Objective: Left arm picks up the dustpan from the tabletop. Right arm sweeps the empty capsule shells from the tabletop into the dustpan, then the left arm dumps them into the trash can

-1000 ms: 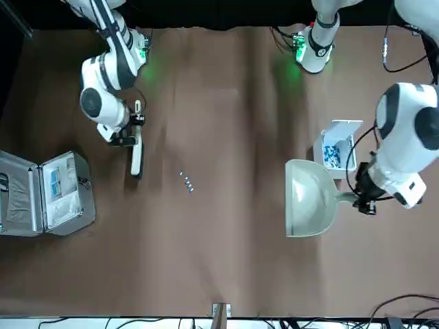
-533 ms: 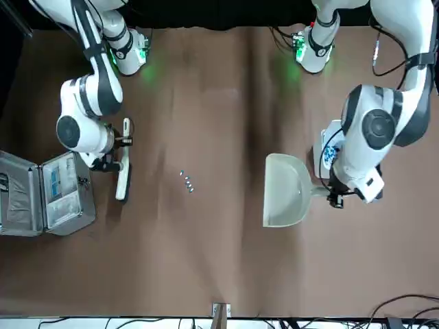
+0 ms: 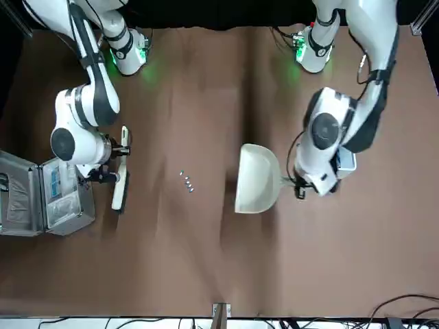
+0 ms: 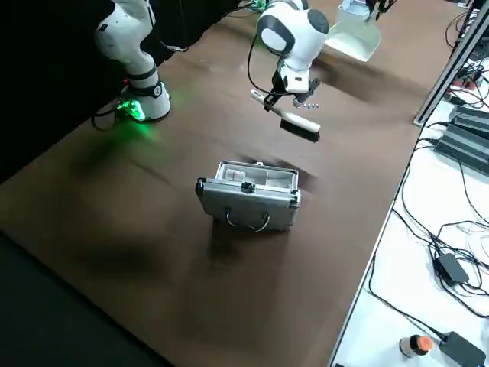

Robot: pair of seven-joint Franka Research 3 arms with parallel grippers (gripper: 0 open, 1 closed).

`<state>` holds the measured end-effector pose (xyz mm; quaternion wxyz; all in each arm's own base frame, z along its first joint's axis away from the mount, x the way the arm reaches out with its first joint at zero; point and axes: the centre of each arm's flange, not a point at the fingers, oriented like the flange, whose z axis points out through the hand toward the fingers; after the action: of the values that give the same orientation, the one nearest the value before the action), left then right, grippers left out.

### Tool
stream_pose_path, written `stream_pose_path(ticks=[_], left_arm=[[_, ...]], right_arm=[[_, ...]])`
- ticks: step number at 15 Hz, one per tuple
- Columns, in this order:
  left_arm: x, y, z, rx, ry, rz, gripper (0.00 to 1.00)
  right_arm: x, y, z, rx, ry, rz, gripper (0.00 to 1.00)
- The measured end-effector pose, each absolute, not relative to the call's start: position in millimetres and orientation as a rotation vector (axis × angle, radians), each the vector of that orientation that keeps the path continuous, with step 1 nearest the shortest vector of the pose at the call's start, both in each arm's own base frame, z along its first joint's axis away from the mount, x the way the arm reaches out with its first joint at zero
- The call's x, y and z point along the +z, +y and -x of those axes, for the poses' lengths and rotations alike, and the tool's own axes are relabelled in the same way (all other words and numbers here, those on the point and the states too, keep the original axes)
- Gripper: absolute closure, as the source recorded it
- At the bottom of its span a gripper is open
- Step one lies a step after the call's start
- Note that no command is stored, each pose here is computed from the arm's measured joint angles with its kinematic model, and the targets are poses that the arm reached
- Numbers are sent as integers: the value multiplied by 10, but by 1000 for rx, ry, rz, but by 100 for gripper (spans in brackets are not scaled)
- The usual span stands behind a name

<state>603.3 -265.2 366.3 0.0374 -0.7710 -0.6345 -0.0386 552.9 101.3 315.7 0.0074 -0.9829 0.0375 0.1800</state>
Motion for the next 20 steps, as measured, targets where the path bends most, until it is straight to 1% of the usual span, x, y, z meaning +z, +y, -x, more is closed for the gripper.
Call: stream_pose_path(ticks=[4, 8, 12, 14, 20], left_arm=[[3337, -3223, -5769, -164, -1914, 2337, 67], [3083, -3632, -5607, -177, -1926, 2330, 67], [2834, -3967, -5566, -193, -1949, 2309, 67], [2687, -4095, -5583, -208, -1972, 2287, 67], [2529, -4324, -5563, -237, -2008, 2261, 67]], right_arm=[[3111, 1325, -5657, 625, 151, 3095, 73], [2917, 1780, -5677, 656, 253, 3161, 73], [2602, 2243, -5665, 688, 363, 3203, 73], [2381, 2514, -5599, 717, 380, 3229, 73], [2241, 2962, -5401, 724, 333, 3268, 73]])
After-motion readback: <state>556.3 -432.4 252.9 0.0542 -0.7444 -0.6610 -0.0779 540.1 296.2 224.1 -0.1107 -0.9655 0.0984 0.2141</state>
